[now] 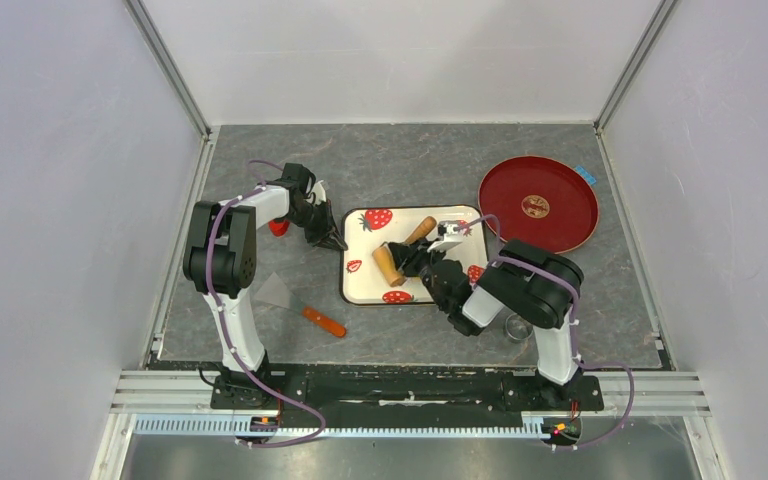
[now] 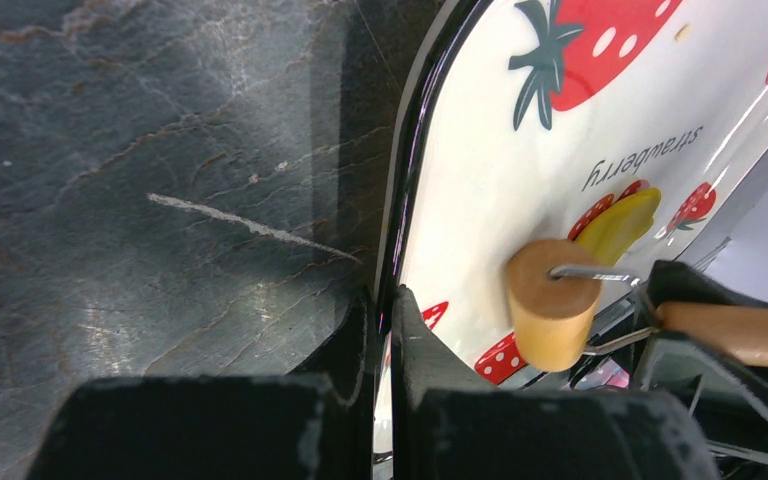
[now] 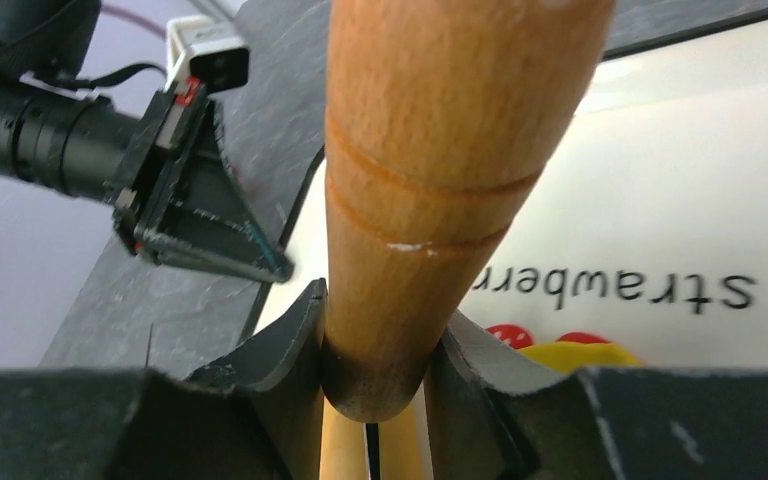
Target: Roll out the dumpling wrappers from the dough
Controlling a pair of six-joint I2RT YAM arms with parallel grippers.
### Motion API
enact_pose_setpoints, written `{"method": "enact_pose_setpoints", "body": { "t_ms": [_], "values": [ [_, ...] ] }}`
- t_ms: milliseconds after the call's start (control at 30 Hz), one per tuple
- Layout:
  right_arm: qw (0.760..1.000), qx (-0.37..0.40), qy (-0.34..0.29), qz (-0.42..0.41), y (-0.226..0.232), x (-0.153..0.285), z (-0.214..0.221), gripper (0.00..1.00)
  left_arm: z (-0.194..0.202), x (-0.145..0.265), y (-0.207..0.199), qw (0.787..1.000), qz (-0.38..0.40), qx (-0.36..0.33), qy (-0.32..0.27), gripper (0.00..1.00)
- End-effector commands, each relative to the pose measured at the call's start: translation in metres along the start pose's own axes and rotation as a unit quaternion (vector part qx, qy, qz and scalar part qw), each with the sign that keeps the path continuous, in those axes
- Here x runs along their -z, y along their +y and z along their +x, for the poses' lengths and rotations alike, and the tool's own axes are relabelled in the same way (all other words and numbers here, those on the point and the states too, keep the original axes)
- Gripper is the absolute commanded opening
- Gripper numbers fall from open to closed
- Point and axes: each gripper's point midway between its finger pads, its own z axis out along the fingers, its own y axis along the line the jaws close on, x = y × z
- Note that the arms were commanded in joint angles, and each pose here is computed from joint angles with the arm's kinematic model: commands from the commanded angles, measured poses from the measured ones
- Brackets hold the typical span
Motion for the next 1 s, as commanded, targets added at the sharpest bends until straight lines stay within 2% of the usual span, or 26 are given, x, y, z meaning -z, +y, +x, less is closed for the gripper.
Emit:
{"method": "enact_pose_setpoints", "body": {
  "t_ms": [0,267,333,567,700,967],
  "values": [
    [0.889,0.245,0.350,0.165,-0.155,0.124,0.140,0.00,0.008,-0.018,0.021,0.999,-0.039,-0.002,0.019,0.02],
    [0.923,0.244,0.290,0.071,-0.069,0.082,0.110,0.00,0.008,-0.018,0.020,0.999,-0.038,-0.002,0.018,0.02],
    [0.936,0.230,0.262,0.049,-0.044,0.071,0.093,0.00,0.008,-0.018,0.020,0.999,-0.037,-0.002,0.018,0.02],
    [0.951,0.232,0.204,0.015,0.018,0.033,0.035,0.00,0.008,-0.018,0.019,0.999,-0.035,-0.003,0.019,0.02],
    [0.961,0.219,0.170,0.009,0.035,0.022,0.003,0.00,0.007,-0.018,0.018,0.999,-0.033,-0.003,0.018,0.02],
    [0.979,0.176,0.098,0.005,0.038,0.025,-0.057,0.00,0.007,-0.017,0.017,0.999,-0.030,-0.003,0.018,0.02]
  ]
}}
